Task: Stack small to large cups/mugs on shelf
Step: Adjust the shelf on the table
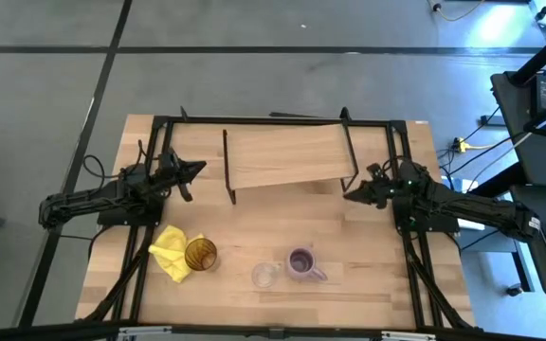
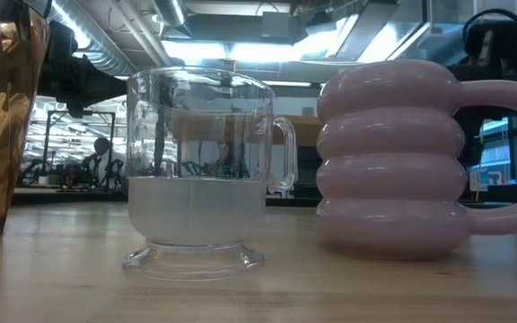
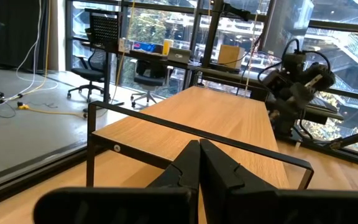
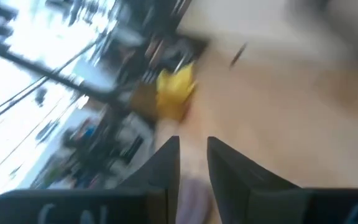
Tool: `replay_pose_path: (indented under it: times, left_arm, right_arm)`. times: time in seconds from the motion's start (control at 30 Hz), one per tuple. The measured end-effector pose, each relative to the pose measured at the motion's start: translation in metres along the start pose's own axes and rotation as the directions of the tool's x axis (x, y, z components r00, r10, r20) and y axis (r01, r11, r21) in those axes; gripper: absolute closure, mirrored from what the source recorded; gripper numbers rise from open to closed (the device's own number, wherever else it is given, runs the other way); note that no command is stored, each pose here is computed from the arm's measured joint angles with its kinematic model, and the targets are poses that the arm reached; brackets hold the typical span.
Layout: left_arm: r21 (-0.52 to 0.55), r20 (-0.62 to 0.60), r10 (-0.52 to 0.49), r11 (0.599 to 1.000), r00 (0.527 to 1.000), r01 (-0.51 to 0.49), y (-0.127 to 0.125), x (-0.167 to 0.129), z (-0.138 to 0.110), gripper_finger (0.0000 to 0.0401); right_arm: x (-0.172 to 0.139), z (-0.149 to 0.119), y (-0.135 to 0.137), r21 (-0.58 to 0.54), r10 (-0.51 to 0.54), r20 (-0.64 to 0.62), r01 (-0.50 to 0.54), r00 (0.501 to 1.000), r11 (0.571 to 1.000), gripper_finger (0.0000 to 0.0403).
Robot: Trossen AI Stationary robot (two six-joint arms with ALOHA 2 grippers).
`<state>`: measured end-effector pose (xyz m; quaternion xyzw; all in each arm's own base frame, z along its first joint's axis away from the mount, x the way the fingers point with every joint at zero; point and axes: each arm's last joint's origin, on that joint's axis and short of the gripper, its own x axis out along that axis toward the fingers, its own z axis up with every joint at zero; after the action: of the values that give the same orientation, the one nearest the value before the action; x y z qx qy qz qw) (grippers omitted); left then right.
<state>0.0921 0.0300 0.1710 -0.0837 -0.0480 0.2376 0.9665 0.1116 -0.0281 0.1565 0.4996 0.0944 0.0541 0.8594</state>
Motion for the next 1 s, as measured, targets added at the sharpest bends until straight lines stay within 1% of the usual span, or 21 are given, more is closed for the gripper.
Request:
replay_pose_path:
  times: [0.03, 0.1, 0.17, 0.23, 0.3, 0.33, 0.4, 0.47, 0.5, 0.53, 0.6, 0.67, 0.7, 0.77, 0.8, 0.83, 0.87, 0.9, 0.93, 0.97, 1.0]
  left_arm:
    - [0.000, 0.000, 0.000, 1.000, 1.000, 0.000, 0.000, 0.000, 0.000, 0.0401]
    - [0.000, 0.000, 0.000, 1.000, 1.000, 0.000, 0.000, 0.000, 0.000, 0.0401]
    - [0.000, 0.000, 0.000, 1.000, 1.000, 0.000, 0.000, 0.000, 0.000, 0.0401]
    - [0.000, 0.000, 0.000, 1.000, 1.000, 0.000, 0.000, 0.000, 0.000, 0.0401]
    - [0.000, 0.000, 0.000, 1.000, 1.000, 0.000, 0.000, 0.000, 0.000, 0.0401]
    - [0.000, 0.000, 0.000, 1.000, 1.000, 0.000, 0.000, 0.000, 0.000, 0.0401]
    - [0.000, 0.000, 0.000, 1.000, 1.000, 0.000, 0.000, 0.000, 0.000, 0.0401]
    - [0.000, 0.000, 0.000, 1.000, 1.000, 0.000, 0.000, 0.000, 0.000, 0.0401]
    - [0.000, 0.000, 0.000, 1.000, 1.000, 0.000, 0.000, 0.000, 0.000, 0.0401]
    - [0.000, 0.000, 0.000, 1.000, 1.000, 0.000, 0.000, 0.000, 0.000, 0.0401]
    - [0.000, 0.000, 0.000, 1.000, 1.000, 0.000, 0.000, 0.000, 0.000, 0.0401]
    - [0.000, 0.000, 0.000, 1.000, 1.000, 0.000, 0.000, 0.000, 0.000, 0.0401]
    - [0.000, 0.000, 0.000, 1.000, 1.000, 0.000, 0.000, 0.000, 0.000, 0.0401]
    - [0.000, 0.000, 0.000, 1.000, 1.000, 0.000, 0.000, 0.000, 0.000, 0.0401]
    - [0.000, 0.000, 0.000, 1.000, 1.000, 0.000, 0.000, 0.000, 0.000, 0.0401]
    - [0.000, 0.000, 0.000, 1.000, 1.000, 0.000, 0.000, 0.000, 0.000, 0.0401]
    - [0.000, 0.000, 0.000, 1.000, 1.000, 0.000, 0.000, 0.000, 0.000, 0.0401]
    - [0.000, 0.000, 0.000, 1.000, 1.000, 0.000, 0.000, 0.000, 0.000, 0.0401]
    - [0.000, 0.000, 0.000, 1.000, 1.000, 0.000, 0.000, 0.000, 0.000, 0.0401]
    - [0.000, 0.000, 0.000, 1.000, 1.000, 0.000, 0.000, 0.000, 0.000, 0.0401]
    - [0.000, 0.000, 0.000, 1.000, 1.000, 0.000, 0.000, 0.000, 0.000, 0.0401]
  right_arm:
    - [0.001, -0.002, 0.003, 0.012, 0.034, -0.035, -0.033, 0.999, 0.999, 0.0320]
    - [0.003, -0.003, 0.011, 0.040, 0.110, -0.050, -0.108, 0.993, 0.993, 0.0320]
    - [0.004, -0.001, 0.027, 0.030, 0.222, 0.017, -0.223, 0.975, 0.974, 0.0320]
    - [0.002, 0.004, 0.049, -0.009, 0.325, 0.116, -0.326, 0.939, 0.945, 0.0320]
    - [0.000, 0.013, 0.078, -0.102, 0.416, 0.207, -0.403, 0.885, 0.909, 0.0320]
    - [-0.001, 0.018, 0.095, -0.159, 0.453, 0.226, -0.426, 0.863, 0.891, 0.0320]
    - [0.000, 0.027, 0.129, -0.277, 0.511, 0.218, -0.450, 0.831, 0.849, 0.0320]
    - [0.007, 0.037, 0.165, -0.394, 0.565, 0.181, -0.467, 0.805, 0.792, 0.0320]
    - [0.013, 0.041, 0.181, -0.448, 0.579, 0.155, -0.465, 0.801, 0.763, 0.0320]
    - [0.022, 0.045, 0.196, -0.497, 0.574, 0.129, -0.449, 0.808, 0.743, 0.0320]
    - [0.044, 0.050, 0.219, -0.605, 0.514, 0.092, -0.362, 0.853, 0.709, 0.0320]
    - [0.067, 0.059, 0.238, -0.721, 0.423, 0.108, -0.222, 0.900, 0.657, 0.0320]
    - [0.077, 0.064, 0.245, -0.768, 0.367, 0.140, -0.133, 0.920, 0.626, 0.0320]
    - [0.089, 0.080, 0.264, -0.821, 0.253, 0.244, 0.061, 0.936, 0.568, 0.0320]
    - [0.093, 0.087, 0.271, -0.821, 0.163, 0.298, 0.165, 0.941, 0.546, 0.0320]
    - [0.095, 0.094, 0.275, -0.804, 0.048, 0.346, 0.270, 0.937, 0.529, 0.0320]
    - [0.097, 0.101, 0.276, -0.784, -0.074, 0.377, 0.361, 0.923, 0.506, 0.0320]
    - [0.097, 0.106, 0.274, -0.761, -0.190, 0.380, 0.422, 0.905, 0.493, 0.0320]
    - [0.096, 0.112, 0.270, -0.740, -0.290, 0.350, 0.453, 0.891, 0.497, 0.0320]
    - [0.095, 0.116, 0.267, -0.718, -0.367, 0.296, 0.459, 0.882, 0.522, 0.0320]
    - [0.093, 0.119, 0.264, -0.685, -0.414, 0.227, 0.447, 0.881, 0.575, 0.0320]
